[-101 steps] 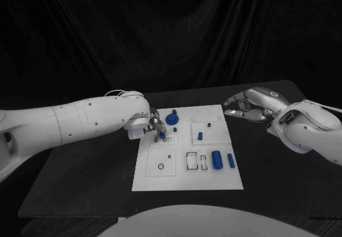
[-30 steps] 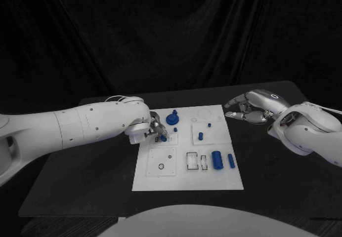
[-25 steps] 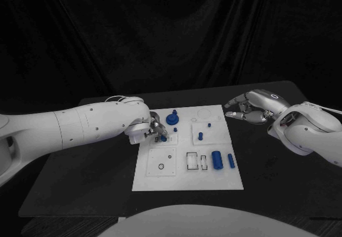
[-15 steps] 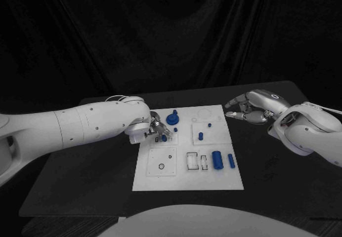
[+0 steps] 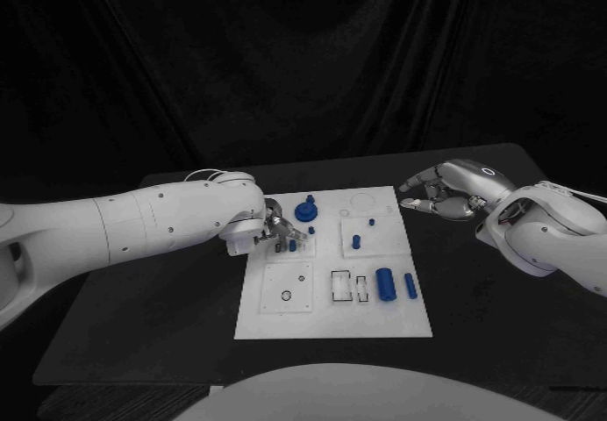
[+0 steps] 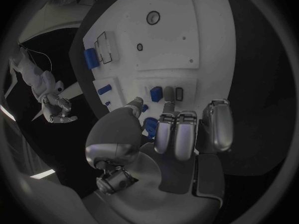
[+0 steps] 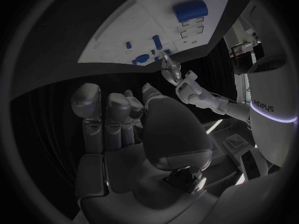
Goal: Assemble the parts on the task board
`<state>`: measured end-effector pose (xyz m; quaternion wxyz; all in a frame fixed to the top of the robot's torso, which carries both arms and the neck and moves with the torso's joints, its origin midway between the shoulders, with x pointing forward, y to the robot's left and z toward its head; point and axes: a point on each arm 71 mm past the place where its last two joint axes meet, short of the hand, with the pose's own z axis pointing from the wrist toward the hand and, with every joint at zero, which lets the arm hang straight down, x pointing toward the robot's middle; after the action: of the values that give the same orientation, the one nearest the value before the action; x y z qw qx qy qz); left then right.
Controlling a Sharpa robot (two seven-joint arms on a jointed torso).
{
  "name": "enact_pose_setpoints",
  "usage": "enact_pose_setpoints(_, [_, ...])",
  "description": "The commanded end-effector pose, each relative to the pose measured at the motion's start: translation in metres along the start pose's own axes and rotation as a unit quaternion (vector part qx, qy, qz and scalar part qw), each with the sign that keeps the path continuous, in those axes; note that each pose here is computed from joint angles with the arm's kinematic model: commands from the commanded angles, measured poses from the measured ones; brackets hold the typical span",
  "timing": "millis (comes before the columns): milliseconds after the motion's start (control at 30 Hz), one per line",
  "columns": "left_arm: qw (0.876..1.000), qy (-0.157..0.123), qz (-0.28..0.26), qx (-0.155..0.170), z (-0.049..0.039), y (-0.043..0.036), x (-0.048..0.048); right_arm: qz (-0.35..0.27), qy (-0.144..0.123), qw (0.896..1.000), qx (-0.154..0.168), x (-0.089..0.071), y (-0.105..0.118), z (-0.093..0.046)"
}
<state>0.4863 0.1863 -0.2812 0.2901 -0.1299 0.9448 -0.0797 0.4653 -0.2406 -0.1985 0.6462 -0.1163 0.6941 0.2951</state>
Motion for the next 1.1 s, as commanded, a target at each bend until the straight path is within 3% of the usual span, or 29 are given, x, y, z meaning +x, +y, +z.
enact_pose_setpoints(33, [1.000,-0.002,0.013,-0.006,0.0004,0.0019,0.0020,0.001,0.002,1.000,0.009,0.001,-0.002,-0.001])
enact_pose_setpoints(400, [1.000,-0.001,0.015,-0.001,-0.0023,0.0025,0.0042,0.000,0.002,1.000,0.010,0.001,-0.002,-0.002])
enact_pose_setpoints(667, [0.999,-0.036,-0.013,0.036,-0.0115,0.0042,0.0002,0.000,0.001,1.000,0.012,0.000,-0.003,-0.003])
enact_pose_setpoints(900, [0.995,-0.077,-0.026,0.064,-0.0337,0.0029,-0.0242,0.000,0.001,1.000,0.014,0.000,-0.005,-0.003])
enact_pose_setpoints(1100, [0.992,-0.109,-0.016,0.069,-0.0578,0.0037,-0.0578,0.000,0.002,1.000,0.015,0.000,-0.005,-0.003])
